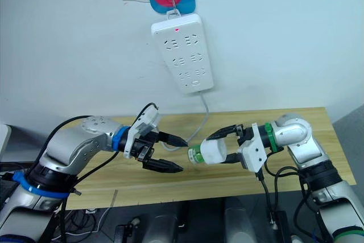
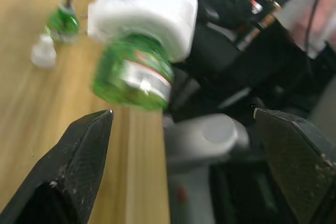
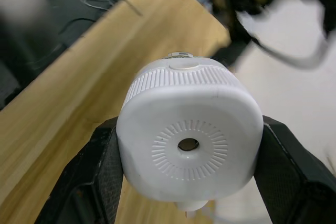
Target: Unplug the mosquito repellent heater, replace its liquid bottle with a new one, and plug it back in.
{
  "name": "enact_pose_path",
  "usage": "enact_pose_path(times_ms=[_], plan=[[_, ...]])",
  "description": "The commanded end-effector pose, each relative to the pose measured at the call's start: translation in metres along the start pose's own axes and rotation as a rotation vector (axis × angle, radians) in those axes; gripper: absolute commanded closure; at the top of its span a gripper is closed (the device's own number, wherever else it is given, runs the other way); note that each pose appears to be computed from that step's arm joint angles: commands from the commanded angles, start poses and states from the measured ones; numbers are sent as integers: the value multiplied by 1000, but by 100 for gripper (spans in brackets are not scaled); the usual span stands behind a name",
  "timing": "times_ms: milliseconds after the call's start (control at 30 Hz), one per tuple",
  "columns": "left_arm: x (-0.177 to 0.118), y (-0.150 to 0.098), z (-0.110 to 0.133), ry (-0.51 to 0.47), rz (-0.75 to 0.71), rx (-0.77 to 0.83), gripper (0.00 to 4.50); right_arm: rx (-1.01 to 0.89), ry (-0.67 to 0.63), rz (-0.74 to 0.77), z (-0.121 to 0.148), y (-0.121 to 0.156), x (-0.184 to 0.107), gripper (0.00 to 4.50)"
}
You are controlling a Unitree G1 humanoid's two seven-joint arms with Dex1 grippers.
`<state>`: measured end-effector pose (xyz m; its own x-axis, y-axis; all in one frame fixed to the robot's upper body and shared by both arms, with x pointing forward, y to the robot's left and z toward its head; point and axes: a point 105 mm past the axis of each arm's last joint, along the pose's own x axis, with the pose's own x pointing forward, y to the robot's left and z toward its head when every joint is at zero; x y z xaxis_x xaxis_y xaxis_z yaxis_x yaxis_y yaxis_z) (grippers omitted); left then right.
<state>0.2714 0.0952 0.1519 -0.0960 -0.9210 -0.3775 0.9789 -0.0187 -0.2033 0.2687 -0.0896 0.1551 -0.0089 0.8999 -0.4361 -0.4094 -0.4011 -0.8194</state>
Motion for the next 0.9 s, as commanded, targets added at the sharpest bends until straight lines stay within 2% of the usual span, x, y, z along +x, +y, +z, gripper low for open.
enact_pose_path(times_ms=[33, 333, 633, 900], plan=[[1, 3, 6, 64, -27, -5, 0, -131, -19, 9, 4, -4, 0, 155], [9, -10, 10, 125, -165, -98, 0, -220, -44, -25, 3, -11, 11, 155], [20, -6, -8, 258, -159, -59, 0, -249, -64, -7, 8, -9, 20, 155], [32, -3, -4, 272, -189, -35, 0, -280, -100, 8, 15, -9, 28, 155]])
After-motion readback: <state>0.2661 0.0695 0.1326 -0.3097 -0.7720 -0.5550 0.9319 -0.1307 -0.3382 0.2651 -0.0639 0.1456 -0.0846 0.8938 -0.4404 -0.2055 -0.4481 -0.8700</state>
